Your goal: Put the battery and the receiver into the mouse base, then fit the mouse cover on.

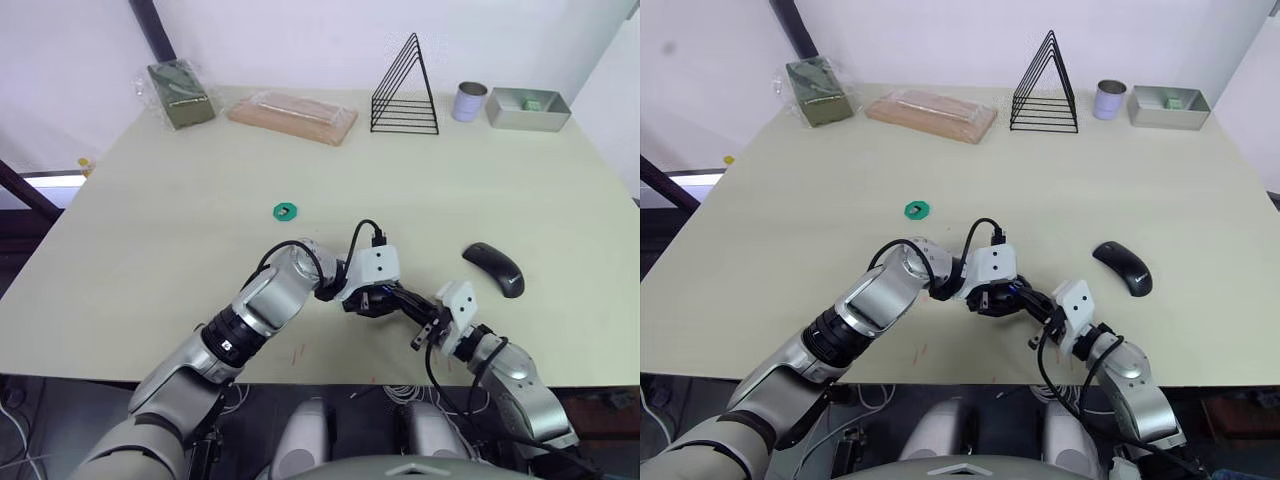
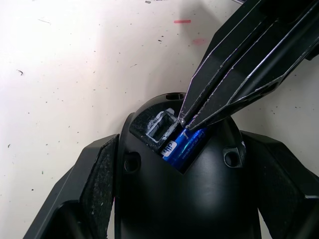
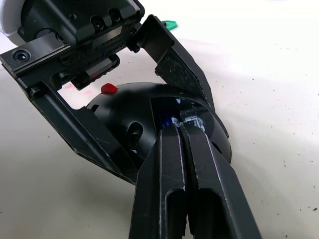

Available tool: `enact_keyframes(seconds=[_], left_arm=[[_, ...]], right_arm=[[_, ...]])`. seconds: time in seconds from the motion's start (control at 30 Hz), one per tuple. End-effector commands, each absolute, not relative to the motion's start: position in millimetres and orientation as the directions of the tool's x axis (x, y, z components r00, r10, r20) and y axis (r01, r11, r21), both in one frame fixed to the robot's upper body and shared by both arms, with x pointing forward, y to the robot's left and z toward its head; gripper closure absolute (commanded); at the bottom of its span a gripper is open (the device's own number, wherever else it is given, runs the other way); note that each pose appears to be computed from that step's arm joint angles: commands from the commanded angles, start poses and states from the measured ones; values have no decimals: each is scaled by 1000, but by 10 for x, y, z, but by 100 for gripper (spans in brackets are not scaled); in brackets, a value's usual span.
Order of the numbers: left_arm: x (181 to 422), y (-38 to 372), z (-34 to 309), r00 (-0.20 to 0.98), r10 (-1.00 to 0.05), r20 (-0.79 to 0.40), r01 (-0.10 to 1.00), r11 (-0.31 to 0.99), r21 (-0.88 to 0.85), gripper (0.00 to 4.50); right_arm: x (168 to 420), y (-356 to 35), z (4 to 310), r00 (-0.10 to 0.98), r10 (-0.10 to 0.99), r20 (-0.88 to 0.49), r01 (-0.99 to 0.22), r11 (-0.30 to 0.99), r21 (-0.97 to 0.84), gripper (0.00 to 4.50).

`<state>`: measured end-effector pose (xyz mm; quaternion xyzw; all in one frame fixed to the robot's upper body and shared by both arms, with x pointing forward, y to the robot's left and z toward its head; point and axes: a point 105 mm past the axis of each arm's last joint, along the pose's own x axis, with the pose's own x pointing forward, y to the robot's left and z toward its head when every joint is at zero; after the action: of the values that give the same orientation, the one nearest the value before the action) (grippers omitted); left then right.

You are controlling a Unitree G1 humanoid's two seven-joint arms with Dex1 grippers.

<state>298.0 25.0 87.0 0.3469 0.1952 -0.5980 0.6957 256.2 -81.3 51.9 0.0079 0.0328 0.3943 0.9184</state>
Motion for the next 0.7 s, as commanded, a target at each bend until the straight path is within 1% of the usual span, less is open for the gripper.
enact_keyframes(seconds=[0.03,0.1,0.2,0.3,0.47,0.5,0.57,0.6,0.63,0.67,0.7], left_arm=[[2918,211,823,176,-700,-692,973,16,231,130],[2916,216,818,176,-700,-692,973,15,231,130],[2927,241,806,175,-697,-695,973,16,229,130],[2939,248,806,175,-697,-695,974,19,226,130],[2933,238,803,170,-700,-693,975,17,221,130],[2935,237,800,170,-700,-693,975,17,222,130],[2940,234,799,170,-701,-693,975,18,222,130],[2942,233,799,170,-701,-692,975,18,221,130],[2945,232,798,171,-702,-692,975,19,221,130],[2947,232,796,172,-702,-691,975,19,222,130],[2948,232,796,172,-702,-691,975,20,222,130]], right_arm=[[2566,-952,417,701,702,-129,-701,711,57,446],[2538,-983,603,686,720,-100,-721,692,32,446],[2429,-1068,912,646,758,-93,-762,648,-5,446],[2355,-1195,1124,628,770,-110,-777,629,-28,446],[2223,-1415,1344,605,776,-178,-794,604,-69,446],[2209,-1447,1354,603,774,-193,-795,601,-76,422],[2157,-1528,1387,596,771,-225,-800,593,-88,350],[2127,-1569,1407,593,769,-237,-802,592,-86,309],[2087,-1603,1417,586,770,-254,-806,586,-86,245],[2053,-1636,1426,585,765,-270,-806,584,-92,218],[2021,-1667,1436,586,760,-280,-804,587,-90,162]])
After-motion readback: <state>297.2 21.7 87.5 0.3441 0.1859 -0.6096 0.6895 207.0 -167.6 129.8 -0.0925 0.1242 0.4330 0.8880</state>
